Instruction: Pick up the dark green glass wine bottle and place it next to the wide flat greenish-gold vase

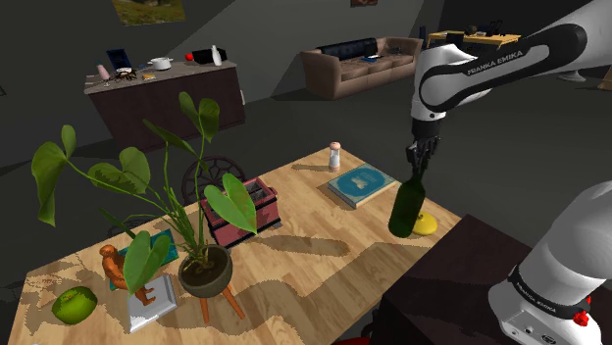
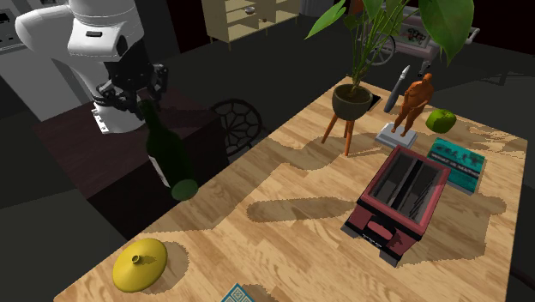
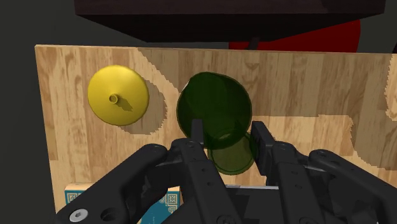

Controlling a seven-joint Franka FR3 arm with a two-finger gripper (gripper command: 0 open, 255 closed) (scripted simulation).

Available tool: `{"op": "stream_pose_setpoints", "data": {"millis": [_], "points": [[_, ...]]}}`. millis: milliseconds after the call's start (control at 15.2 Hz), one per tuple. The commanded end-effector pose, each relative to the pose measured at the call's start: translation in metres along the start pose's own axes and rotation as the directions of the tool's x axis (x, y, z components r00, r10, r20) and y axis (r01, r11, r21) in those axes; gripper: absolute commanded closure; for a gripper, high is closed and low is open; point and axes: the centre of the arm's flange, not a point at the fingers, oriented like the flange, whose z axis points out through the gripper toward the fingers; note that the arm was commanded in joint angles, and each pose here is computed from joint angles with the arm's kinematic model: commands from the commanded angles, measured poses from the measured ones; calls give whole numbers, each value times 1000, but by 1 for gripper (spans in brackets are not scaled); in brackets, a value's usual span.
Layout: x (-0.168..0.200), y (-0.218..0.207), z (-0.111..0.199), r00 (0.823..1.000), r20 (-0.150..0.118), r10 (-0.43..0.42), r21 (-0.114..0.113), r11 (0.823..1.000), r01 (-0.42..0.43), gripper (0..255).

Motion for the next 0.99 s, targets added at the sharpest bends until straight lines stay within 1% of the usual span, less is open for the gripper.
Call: {"op": "stream_pose_setpoints", "data": {"millis": [0,924], "points": [[1,0,11,1000,-1,0,0,1000,0,255],[11,1,84,1000,-1,0,0,1000,0,255]]}}
